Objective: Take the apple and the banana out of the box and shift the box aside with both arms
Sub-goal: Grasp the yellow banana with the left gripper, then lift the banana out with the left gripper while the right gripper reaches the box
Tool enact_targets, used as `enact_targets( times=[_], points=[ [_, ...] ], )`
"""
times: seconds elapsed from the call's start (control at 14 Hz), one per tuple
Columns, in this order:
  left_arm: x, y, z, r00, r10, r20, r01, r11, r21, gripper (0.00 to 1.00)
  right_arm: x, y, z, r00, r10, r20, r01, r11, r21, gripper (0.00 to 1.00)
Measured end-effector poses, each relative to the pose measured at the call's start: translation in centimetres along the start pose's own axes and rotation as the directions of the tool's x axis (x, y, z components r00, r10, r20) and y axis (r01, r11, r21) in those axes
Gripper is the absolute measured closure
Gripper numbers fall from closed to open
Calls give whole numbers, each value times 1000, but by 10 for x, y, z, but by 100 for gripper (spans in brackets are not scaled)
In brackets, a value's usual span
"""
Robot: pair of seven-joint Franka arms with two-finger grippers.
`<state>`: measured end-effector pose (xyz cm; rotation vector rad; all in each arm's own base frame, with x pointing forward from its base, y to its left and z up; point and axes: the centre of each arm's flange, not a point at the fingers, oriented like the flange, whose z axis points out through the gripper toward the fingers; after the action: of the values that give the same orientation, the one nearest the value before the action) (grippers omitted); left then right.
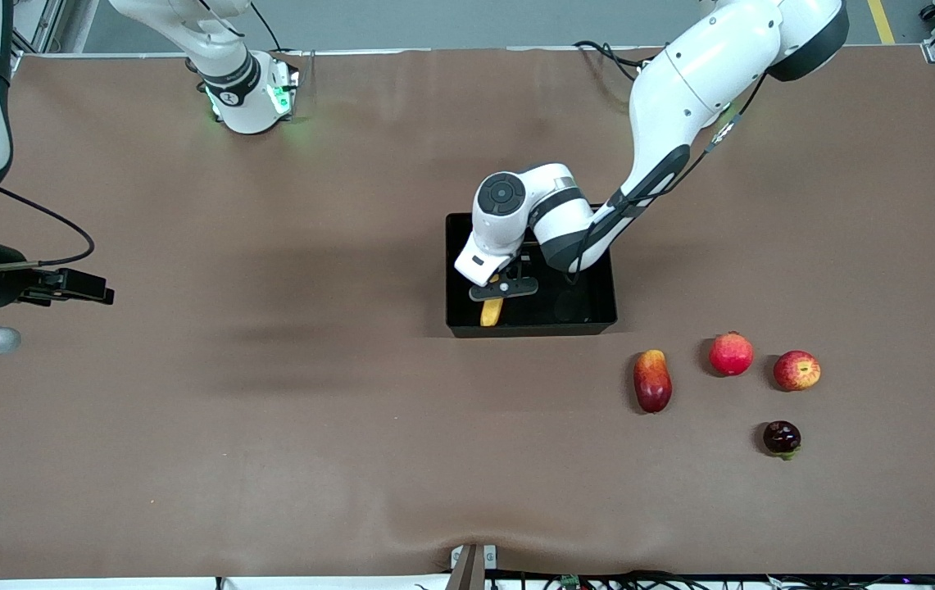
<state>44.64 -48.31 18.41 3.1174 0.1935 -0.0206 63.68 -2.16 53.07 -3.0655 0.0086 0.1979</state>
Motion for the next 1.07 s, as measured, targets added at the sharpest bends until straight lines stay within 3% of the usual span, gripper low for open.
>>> enact_targets(
  times=[0.57, 1.07],
  points=[
    [8, 6, -44, 998, 6, -62, -6, 1000, 11, 61, 6, -10, 13, 1000, -15, 22, 15, 1000, 0, 0],
    [13, 4, -63, 996, 3, -92, -2, 1000, 16, 61, 19, -105, 69, 984, -148, 103, 148, 989, 2, 0]
  ],
)
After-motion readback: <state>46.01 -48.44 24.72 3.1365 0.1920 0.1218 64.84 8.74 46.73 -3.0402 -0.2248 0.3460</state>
